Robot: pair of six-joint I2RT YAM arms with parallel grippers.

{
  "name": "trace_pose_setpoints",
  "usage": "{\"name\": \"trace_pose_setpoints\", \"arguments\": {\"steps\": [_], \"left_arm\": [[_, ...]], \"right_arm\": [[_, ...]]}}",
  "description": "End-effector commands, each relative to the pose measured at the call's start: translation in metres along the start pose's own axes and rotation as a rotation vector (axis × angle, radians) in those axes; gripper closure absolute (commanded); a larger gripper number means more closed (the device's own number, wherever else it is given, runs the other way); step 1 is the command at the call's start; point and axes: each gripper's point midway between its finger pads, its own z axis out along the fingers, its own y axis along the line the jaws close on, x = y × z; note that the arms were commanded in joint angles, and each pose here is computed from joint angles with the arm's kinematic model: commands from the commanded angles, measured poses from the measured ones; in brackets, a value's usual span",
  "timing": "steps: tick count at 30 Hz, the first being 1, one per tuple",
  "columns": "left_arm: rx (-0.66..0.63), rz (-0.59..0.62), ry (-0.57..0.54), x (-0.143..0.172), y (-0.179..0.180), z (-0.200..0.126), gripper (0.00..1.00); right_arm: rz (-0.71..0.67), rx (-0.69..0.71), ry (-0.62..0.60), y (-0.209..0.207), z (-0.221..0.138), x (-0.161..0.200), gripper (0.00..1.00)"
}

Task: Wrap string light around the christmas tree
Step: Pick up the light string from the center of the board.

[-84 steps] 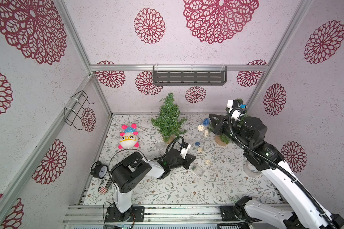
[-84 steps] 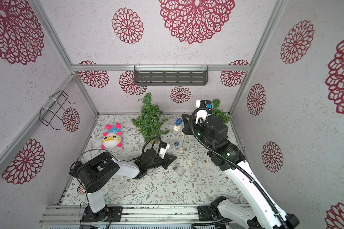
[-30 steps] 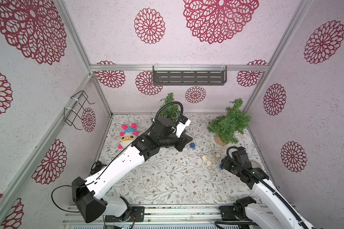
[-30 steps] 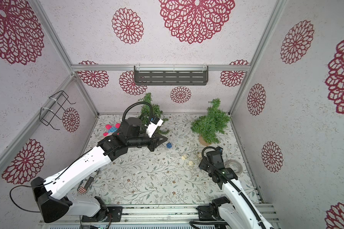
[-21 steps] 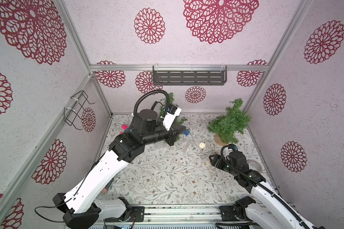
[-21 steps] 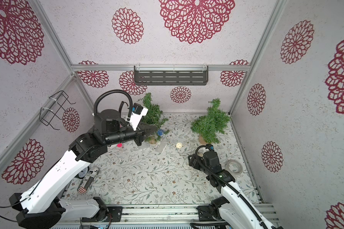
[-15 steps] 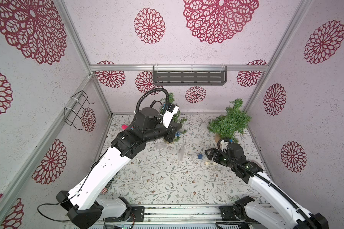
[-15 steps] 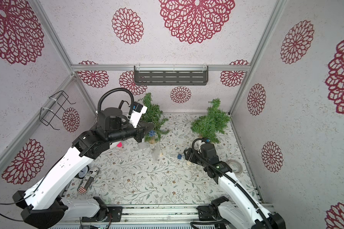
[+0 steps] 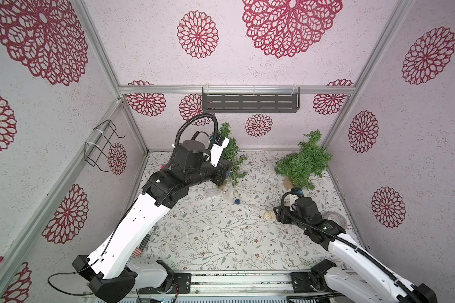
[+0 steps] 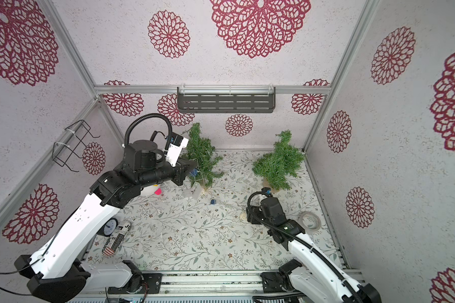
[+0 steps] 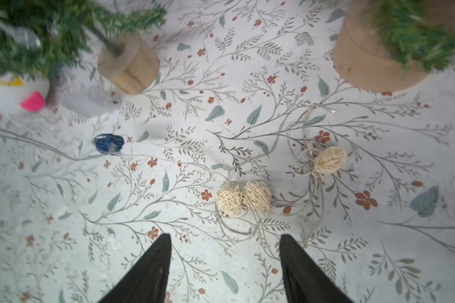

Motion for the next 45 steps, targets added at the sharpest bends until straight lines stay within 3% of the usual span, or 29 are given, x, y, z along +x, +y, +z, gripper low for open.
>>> {"name": "trace_pose_setpoints", "arguments": {"steps": [1, 6, 10, 14, 25, 27, 28, 29, 31, 33, 37, 39, 45], "left_arm": [[0.018, 0.030, -0.045, -0.016, -0.006, -0.019, 1.00], [0.022, 0.046, -0.061, -0.022, -0.009, -0.028, 1.00], [0.017, 0.052, -0.058, -0.024, -0.009, -0.030, 1.00], [0.015, 0.057, -0.055, -0.024, -0.009, -0.031, 1.00], [-0.004, 0.066, -0.064, -0.027, -0.008, -0.041, 1.00], [-0.016, 0.069, -0.062, -0.025, -0.006, -0.043, 1.00], [-0.026, 0.072, -0.057, -0.024, -0.004, -0.045, 1.00], [-0.037, 0.073, -0.054, -0.022, -0.002, -0.046, 1.00], [-0.054, 0.075, -0.049, -0.019, 0.000, -0.049, 1.00], [-0.048, 0.075, -0.058, -0.018, -0.001, -0.053, 1.00], [0.076, 0.022, -0.129, -0.023, -0.023, -0.041, 1.00], [0.128, 0.064, -0.101, -0.017, -0.044, -0.025, 1.00], [0.234, 0.055, -0.124, -0.025, -0.065, 0.009, 1.00]], "right_arm": [[-0.207, 0.075, -0.113, 0.006, 0.005, -0.024, 0.32], [-0.492, 0.027, -0.143, 0.041, 0.027, -0.029, 0.28], [-0.640, -0.103, -0.152, 0.075, 0.045, -0.022, 0.27], [-0.682, -0.208, -0.183, 0.092, 0.050, -0.014, 0.26], [-0.701, -0.138, -0.194, 0.094, 0.104, -0.014, 0.32], [-0.698, -0.123, -0.203, 0.094, 0.110, -0.016, 0.41], [-0.691, -0.121, -0.215, 0.095, 0.110, -0.019, 0.52], [-0.678, -0.114, -0.233, 0.095, 0.106, -0.024, 0.69], [-0.636, -0.095, -0.281, 0.094, 0.090, -0.036, 0.90], [-0.588, -0.071, -0.308, 0.087, 0.070, -0.047, 0.99], [-0.478, 0.013, -0.324, 0.062, 0.021, -0.073, 1.00], [-0.407, 0.062, -0.345, 0.045, -0.005, -0.087, 1.00], [-0.068, 0.310, -0.430, -0.046, -0.097, -0.133, 1.00]]}}
